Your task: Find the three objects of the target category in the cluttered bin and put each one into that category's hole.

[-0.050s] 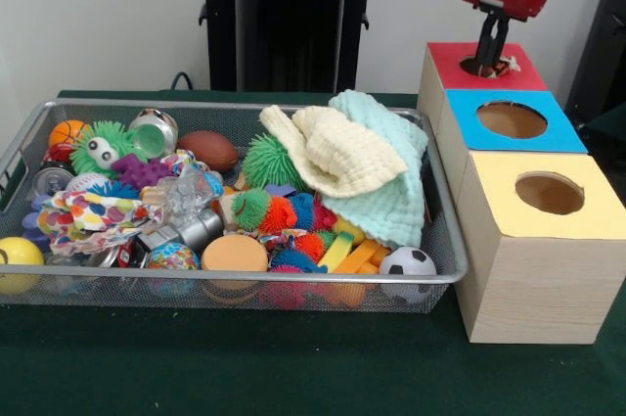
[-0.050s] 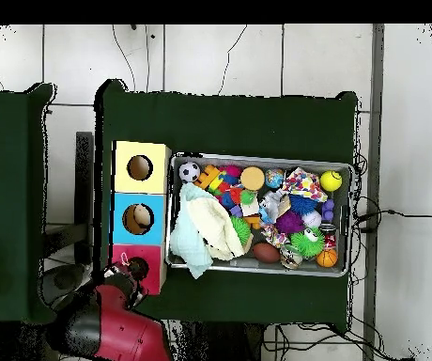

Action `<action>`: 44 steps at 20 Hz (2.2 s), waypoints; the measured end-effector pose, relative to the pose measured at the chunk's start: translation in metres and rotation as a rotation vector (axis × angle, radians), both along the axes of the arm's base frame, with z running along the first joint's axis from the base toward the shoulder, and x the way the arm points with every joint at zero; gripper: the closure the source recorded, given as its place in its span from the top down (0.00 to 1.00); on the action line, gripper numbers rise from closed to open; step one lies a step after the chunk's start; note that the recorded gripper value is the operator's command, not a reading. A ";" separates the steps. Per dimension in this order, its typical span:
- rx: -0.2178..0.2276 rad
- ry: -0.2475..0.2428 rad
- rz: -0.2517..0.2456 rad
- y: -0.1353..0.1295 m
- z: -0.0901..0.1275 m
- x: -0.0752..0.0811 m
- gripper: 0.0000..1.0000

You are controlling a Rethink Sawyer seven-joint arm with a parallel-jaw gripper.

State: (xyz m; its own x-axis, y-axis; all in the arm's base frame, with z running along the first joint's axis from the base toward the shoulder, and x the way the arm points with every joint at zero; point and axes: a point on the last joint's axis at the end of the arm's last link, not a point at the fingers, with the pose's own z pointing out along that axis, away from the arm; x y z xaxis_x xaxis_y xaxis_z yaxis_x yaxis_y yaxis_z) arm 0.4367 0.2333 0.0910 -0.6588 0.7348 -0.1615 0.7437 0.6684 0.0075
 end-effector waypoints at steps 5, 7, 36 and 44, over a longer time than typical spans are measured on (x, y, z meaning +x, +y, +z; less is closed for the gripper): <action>-0.039 0.031 0.018 -0.002 -0.016 -0.015 0.00; -0.045 0.030 0.025 0.000 -0.017 -0.016 0.00; 0.073 0.092 -0.094 -0.070 0.072 0.014 0.00; 0.062 0.032 -0.181 -0.178 0.078 0.044 0.00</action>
State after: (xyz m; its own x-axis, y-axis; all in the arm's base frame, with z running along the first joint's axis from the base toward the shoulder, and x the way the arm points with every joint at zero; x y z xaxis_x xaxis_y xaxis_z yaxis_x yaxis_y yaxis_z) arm 0.4803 0.0553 0.1690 -0.5193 0.8495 -0.0933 0.8521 0.5230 0.0190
